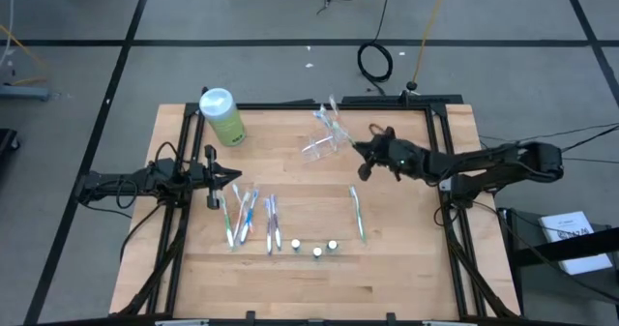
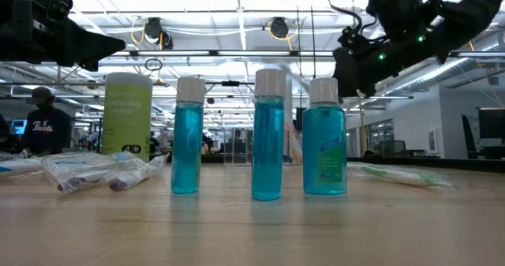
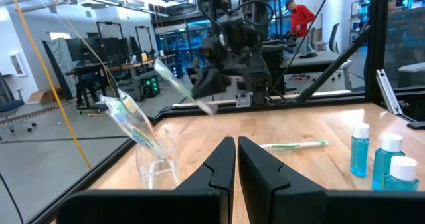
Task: Pick & Place toothbrushing station
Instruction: Put the green toothbrush into the transparent organizer
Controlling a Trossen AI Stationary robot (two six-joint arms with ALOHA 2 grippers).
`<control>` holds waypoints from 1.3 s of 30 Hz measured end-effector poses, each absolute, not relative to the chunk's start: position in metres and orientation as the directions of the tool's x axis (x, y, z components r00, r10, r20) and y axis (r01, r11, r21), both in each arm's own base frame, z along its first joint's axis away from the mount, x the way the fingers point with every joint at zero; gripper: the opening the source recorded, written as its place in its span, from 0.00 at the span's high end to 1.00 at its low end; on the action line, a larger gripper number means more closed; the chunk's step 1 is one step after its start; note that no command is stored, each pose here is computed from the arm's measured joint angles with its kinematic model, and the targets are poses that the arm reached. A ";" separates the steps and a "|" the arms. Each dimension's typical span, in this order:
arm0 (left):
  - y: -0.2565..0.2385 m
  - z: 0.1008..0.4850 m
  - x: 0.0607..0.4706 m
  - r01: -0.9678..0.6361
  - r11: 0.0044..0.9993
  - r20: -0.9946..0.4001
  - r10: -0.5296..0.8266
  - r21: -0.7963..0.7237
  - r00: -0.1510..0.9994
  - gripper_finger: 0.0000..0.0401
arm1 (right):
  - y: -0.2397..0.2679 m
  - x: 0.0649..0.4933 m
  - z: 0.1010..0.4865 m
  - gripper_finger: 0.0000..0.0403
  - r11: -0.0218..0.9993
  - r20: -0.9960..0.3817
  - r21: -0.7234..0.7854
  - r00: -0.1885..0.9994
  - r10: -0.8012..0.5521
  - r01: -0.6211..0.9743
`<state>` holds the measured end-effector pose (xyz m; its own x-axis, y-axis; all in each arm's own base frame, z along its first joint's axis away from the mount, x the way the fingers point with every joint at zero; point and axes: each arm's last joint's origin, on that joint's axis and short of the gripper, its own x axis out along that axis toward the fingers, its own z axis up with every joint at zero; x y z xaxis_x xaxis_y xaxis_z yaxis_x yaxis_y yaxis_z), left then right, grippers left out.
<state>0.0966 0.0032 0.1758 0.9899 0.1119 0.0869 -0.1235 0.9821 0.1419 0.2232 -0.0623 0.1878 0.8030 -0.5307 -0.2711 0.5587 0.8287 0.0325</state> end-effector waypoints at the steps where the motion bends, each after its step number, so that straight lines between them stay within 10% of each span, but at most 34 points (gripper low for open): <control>1: 0.003 0.176 0.097 -0.123 0.982 0.087 0.112 0.142 0.990 0.94 | -0.065 0.221 0.187 0.96 0.824 -0.227 0.038 0.808 -0.543 0.565; 10: 0.003 0.176 0.097 -0.118 0.983 0.087 0.107 0.142 0.990 0.94 | -0.090 0.235 0.180 0.96 0.838 -0.010 0.094 0.842 -0.539 0.538; 39: 0.003 0.176 0.097 -0.117 0.983 0.087 0.105 0.142 0.991 0.94 | -0.149 0.285 0.142 0.96 0.783 -0.048 0.158 0.797 -0.602 0.601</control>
<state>0.0966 0.0030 0.1758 0.9906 0.1052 0.0871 -0.1169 0.9829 0.1425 0.2854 -0.1491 0.1417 0.7970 -0.6020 -0.0480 0.6012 0.7834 0.1577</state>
